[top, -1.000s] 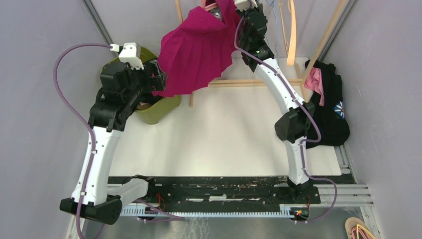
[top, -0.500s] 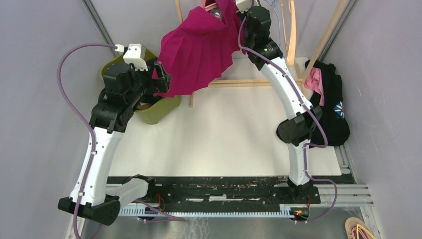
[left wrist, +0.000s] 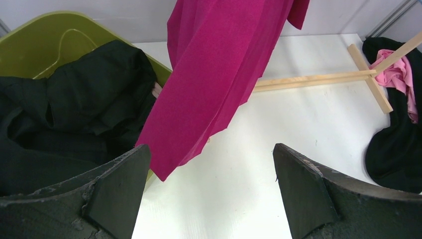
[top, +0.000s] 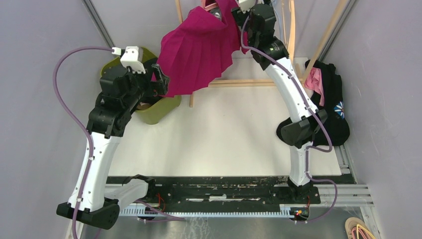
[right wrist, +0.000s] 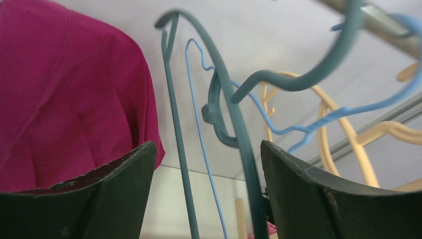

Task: Remove the skirt from the hanger
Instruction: Place the hanger at the clothesline, then pick up the hanger from the clothesline.

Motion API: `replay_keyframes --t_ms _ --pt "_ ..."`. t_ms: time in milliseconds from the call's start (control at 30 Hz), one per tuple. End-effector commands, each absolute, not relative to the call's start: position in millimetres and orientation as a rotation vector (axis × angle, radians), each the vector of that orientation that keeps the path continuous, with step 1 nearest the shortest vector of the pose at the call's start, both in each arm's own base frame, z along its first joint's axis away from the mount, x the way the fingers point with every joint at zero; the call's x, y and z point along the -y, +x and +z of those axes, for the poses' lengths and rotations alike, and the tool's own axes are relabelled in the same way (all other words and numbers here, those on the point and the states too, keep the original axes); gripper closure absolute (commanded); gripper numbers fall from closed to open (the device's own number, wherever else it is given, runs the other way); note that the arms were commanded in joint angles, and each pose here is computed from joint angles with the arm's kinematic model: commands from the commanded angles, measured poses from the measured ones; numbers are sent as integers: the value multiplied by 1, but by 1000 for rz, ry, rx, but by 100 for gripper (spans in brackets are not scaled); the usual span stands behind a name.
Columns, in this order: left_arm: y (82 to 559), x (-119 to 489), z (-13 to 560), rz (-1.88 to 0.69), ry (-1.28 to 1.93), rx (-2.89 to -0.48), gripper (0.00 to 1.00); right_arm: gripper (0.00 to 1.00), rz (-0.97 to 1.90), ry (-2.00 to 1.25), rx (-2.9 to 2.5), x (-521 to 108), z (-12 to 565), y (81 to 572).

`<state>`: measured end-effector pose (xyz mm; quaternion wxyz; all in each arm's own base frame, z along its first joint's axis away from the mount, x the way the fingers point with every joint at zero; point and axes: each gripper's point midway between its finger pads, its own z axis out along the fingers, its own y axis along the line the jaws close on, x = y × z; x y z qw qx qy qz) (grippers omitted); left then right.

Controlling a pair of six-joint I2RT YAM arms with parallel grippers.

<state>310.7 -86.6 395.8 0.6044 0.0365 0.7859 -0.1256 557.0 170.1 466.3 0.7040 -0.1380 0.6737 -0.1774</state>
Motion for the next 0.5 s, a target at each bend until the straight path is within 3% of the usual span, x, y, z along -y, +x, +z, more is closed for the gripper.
replay_keyframes --t_ms 0,300,433,467 --pt "310 78 394 -236 77 -1805 1 16 -277 -197 -1324 -148 563 498" --pt "317 69 365 -149 90 -1852 1 18 -220 -134 -1216 -119 620 433" --pt "318 75 369 -177 105 -1836 1 46 -91 -117 -1216 -126 630 416" --pt "318 75 373 -182 108 -1827 1 49 -52 -112 -1222 -131 628 415"
